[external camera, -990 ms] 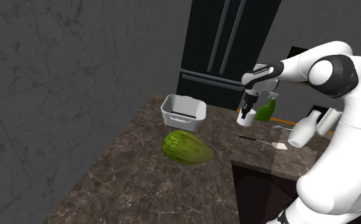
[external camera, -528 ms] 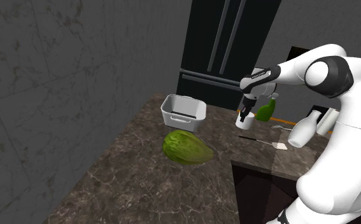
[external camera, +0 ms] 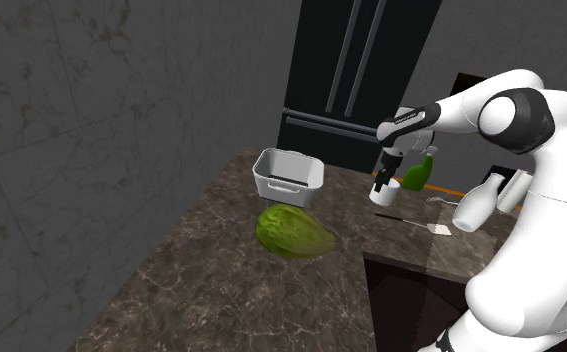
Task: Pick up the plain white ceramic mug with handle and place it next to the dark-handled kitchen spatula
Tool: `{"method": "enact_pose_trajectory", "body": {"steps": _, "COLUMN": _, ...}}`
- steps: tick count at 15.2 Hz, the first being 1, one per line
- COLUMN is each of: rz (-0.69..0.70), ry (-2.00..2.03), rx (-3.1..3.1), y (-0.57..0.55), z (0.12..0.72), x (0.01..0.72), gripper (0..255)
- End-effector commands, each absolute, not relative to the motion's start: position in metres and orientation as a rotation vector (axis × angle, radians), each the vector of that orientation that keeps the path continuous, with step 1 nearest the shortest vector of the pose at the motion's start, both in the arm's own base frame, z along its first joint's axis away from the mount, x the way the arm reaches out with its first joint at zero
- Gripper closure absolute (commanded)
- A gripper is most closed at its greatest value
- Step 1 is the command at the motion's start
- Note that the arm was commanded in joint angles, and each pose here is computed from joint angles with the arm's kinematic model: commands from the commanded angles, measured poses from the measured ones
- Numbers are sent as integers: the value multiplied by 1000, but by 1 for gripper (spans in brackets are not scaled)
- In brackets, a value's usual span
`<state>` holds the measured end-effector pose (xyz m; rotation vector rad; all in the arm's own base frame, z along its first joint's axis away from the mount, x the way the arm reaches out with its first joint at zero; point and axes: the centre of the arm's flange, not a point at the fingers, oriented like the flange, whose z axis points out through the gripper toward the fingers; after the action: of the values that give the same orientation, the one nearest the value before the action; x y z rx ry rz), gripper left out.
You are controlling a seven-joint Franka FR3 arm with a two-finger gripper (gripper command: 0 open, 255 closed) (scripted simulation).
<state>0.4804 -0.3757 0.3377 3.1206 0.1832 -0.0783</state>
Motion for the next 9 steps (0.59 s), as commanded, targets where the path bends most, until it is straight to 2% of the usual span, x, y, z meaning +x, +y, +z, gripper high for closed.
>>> {"method": "enact_pose_trajectory", "body": {"steps": 1, "rz": -78, "ry": 183, "rx": 3121, "y": -376, "z": 338, "x": 480, "gripper": 0}}
{"method": "enact_pose_trajectory", "body": {"steps": 6, "rz": -78, "ry": 183, "rx": 3121, "y": -375, "z": 388, "x": 483, "gripper": 0}}
{"method": "enact_pose_trajectory", "body": {"steps": 9, "rz": -78, "ry": 183, "rx": 3121, "y": -375, "z": 388, "x": 483, "gripper": 0}}
